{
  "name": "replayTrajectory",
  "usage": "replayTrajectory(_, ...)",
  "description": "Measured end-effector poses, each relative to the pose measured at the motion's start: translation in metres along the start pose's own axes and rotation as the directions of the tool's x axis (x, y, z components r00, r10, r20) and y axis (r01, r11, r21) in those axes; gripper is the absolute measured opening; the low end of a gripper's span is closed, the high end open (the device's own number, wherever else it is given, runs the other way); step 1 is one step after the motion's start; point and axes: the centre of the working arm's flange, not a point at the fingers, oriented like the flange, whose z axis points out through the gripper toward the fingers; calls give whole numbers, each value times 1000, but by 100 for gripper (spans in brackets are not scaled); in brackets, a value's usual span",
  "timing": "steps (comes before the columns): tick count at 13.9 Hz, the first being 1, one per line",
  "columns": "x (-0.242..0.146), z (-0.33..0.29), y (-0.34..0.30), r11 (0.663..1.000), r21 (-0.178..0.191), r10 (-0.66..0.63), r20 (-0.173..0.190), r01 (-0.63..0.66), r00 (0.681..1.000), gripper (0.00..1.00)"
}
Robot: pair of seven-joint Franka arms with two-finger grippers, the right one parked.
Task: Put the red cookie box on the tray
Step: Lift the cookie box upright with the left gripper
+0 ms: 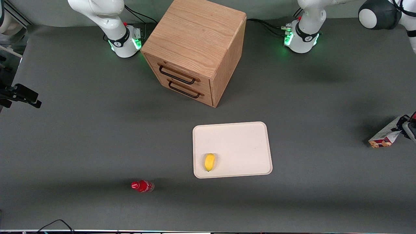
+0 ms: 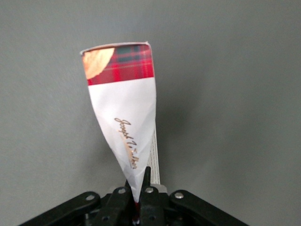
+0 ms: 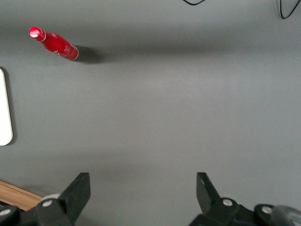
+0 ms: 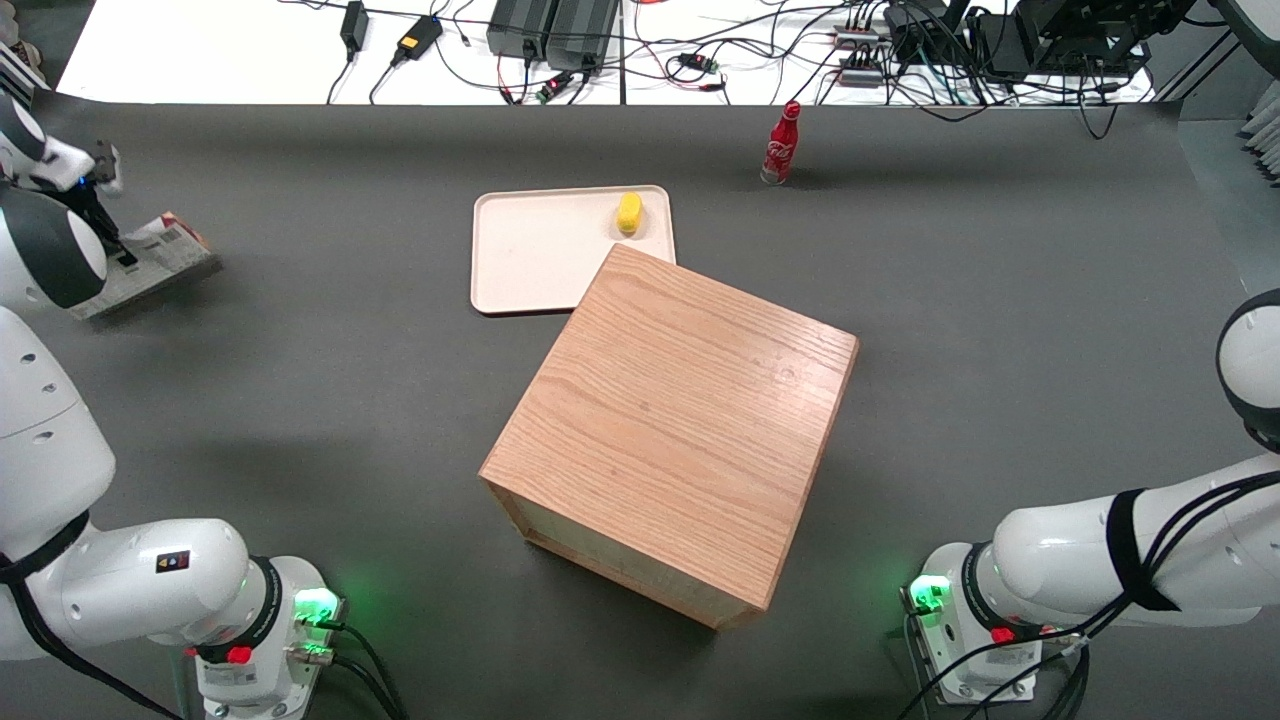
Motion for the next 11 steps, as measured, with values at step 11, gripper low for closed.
replayTrajectory(11, 165, -227, 108, 830, 12, -558, 23, 558, 830, 4)
